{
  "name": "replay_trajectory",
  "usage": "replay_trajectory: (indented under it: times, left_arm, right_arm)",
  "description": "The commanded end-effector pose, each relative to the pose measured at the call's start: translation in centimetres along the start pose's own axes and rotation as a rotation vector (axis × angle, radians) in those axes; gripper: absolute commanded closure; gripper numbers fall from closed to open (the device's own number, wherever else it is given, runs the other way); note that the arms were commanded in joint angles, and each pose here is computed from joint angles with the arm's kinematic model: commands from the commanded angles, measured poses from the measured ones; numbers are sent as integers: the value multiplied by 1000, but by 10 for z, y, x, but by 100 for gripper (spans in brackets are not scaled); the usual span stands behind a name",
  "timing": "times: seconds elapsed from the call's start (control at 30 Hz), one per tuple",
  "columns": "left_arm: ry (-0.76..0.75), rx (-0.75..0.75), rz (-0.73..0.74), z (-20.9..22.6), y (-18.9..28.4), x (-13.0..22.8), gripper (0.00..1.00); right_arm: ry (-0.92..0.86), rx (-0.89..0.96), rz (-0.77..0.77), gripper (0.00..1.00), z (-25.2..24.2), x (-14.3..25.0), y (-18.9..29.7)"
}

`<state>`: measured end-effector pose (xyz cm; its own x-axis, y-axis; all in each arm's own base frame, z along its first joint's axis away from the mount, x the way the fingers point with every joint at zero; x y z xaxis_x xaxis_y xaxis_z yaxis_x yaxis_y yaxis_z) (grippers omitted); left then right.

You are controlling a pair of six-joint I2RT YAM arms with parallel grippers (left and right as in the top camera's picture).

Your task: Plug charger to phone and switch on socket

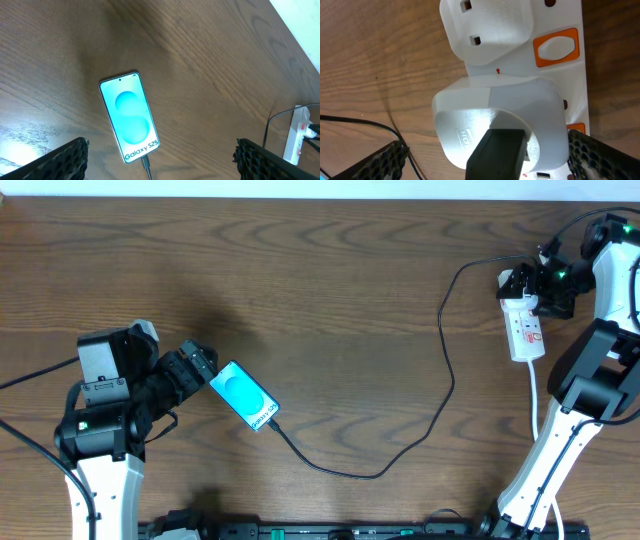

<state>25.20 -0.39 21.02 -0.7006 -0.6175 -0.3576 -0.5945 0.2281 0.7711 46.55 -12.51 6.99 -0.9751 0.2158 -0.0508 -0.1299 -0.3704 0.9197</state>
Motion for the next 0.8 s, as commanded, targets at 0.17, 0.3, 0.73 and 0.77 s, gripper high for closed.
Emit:
replay_trajectory:
  times: [0.17, 0.3, 0.73, 0.77]
  left_arm:
    - [-13, -14, -6, 2, 0, -1, 6]
    - [-13, -14, -5, 2, 0, -1, 6]
    - [-17, -15, -4, 3, 0, -1, 6]
    - [-17, -15, -4, 2, 0, -1, 6]
  right_arm:
    - [-47, -201, 88, 1, 38, 12, -34]
    - [-48, -222, 87, 1, 41, 12, -33]
    - [-111, -62, -36, 1, 8, -6, 28]
    - [-113, -59, -52, 1, 7, -7, 37]
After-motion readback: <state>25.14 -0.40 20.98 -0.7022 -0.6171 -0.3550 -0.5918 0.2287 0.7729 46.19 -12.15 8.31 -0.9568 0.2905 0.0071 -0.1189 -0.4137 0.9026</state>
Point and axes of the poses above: each gripper's point midway between its finger pads, its own y axis back along the fingers, its own z axis along the line the jaws close on, x = y × z, the point moved 3 cm from there along y, back along the fingers, and after that the axes turned 2 degrees about y, right-handed, at the moved point
